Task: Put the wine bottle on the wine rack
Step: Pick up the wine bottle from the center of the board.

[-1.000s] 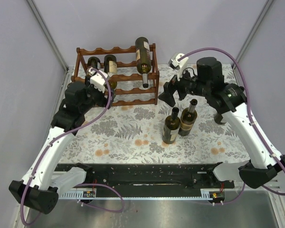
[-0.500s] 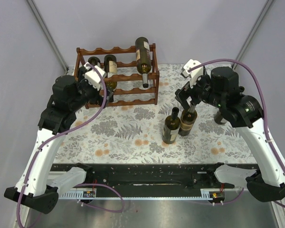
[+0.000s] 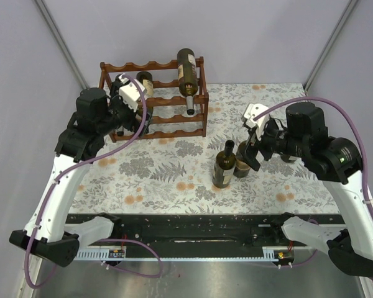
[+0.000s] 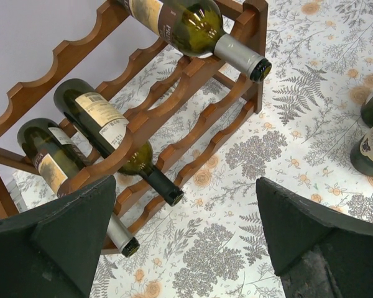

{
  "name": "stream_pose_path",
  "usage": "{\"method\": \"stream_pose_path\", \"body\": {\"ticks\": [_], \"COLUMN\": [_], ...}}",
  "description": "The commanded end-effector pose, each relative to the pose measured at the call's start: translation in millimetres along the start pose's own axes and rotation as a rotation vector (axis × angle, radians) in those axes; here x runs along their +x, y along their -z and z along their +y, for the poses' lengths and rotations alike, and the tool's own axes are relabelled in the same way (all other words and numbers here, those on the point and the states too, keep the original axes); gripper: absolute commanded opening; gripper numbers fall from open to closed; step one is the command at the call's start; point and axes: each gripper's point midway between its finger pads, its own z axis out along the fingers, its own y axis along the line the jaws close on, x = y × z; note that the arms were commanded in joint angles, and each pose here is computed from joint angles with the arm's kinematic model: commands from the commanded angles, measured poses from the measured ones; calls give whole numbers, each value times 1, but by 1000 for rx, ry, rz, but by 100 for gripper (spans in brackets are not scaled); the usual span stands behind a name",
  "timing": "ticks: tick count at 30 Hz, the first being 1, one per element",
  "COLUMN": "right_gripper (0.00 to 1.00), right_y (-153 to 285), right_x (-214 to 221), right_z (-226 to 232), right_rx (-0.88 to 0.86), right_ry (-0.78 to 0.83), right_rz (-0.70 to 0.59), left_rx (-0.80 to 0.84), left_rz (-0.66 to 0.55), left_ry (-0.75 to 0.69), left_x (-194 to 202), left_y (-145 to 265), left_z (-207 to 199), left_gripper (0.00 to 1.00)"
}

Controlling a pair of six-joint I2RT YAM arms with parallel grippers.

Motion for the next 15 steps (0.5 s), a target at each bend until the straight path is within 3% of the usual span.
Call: {"method": "stream_pose_path", "body": {"ticks": [1,15], "right_gripper": [99,98], "right_y": [-11,-59], "right_x": [10,28], "right_z": [24,5], "right_rx": [-161,-139], "right_ry": [-10,-23], "right_rz": [38,103], "left_rx": [-2,-16], "left_rz": [-57,-58], "left_ry": [-6,-26], "left_x": [-24,-20], "left_y": [-1,-6], "left_z": [4,6], "left_gripper": [99,99]}}
